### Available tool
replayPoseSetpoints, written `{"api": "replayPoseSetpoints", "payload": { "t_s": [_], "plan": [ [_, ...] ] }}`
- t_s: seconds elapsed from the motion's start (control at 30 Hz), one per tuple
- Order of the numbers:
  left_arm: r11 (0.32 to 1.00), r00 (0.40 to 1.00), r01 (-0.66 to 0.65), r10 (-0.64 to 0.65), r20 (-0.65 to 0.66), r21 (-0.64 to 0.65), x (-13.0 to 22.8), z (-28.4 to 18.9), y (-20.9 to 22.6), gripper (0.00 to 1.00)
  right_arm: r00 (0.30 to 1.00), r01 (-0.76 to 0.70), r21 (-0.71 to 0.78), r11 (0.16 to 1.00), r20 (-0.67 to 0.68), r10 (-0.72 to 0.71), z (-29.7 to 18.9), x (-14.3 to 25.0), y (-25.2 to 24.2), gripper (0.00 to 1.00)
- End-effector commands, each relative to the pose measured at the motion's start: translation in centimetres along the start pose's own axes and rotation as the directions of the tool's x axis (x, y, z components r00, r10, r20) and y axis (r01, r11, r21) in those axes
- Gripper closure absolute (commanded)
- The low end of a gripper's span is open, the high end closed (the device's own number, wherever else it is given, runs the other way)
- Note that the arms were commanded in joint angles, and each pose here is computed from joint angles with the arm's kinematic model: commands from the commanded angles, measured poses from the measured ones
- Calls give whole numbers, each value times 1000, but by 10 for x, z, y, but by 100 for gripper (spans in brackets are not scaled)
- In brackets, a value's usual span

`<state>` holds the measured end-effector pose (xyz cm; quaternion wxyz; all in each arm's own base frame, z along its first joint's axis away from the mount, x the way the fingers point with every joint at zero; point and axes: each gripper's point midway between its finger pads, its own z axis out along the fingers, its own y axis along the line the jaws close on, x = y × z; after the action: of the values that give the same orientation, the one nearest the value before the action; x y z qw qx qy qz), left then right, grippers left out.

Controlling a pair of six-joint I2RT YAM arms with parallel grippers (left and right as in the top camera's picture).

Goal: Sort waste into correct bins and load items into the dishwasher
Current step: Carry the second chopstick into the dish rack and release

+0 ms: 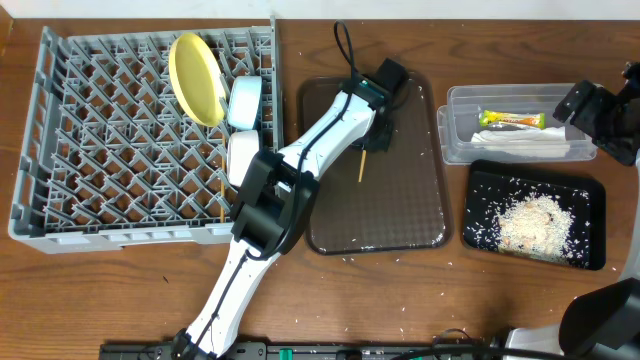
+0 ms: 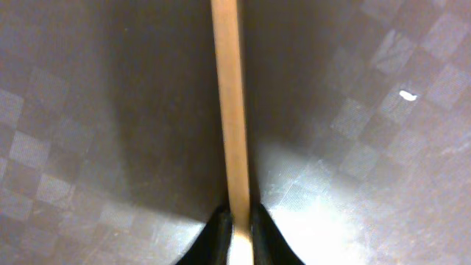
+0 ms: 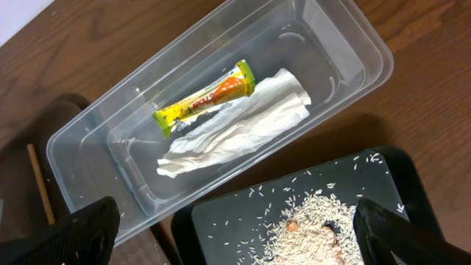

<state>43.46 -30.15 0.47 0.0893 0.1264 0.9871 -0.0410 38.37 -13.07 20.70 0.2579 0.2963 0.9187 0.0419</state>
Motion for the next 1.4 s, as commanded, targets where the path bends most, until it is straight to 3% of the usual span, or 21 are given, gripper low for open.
{"api": "replayPoseSetpoints", "payload": {
  "t_s": [0.0,0.13,0.3,0.47,0.57,0.67,0.87,1.1,1.37],
  "plan": [
    [999,997,7,-9,-75,-34,15,18,10,92,1000,-9,3,1000,-5,9,2,1,-2,1],
    [999,997,10,-13,-70,-37,6,-37,27,93,1000,-8,3,1000,-5,8,2,1,-1,1],
    [999,1000,-5,3,-29,-53,15,-161,77,93,1000,-9,3,1000,-5,9,2,1,-2,1],
    [978,993,119,-116,27,-170,42,-243,153,93,1000,-9,3,1000,-5,9,2,1,-2,1],
    [955,978,208,-208,24,-210,62,-267,194,93,1000,-9,3,1000,-5,9,2,1,-2,1],
    [923,947,312,-321,0,-226,78,-273,232,93,1000,-9,3,1000,-5,9,2,1,-2,1],
    [896,908,377,-408,-100,-234,101,-252,257,92,1000,-9,3,1000,-5,9,1,1,-2,1],
    [917,907,322,-370,-200,-235,115,-204,257,93,1000,-10,3,1000,-5,10,1,1,-2,1],
    [935,923,278,-324,-206,-221,115,-164,265,92,1000,-9,3,1000,-5,9,1,1,-2,1]
  ]
}}
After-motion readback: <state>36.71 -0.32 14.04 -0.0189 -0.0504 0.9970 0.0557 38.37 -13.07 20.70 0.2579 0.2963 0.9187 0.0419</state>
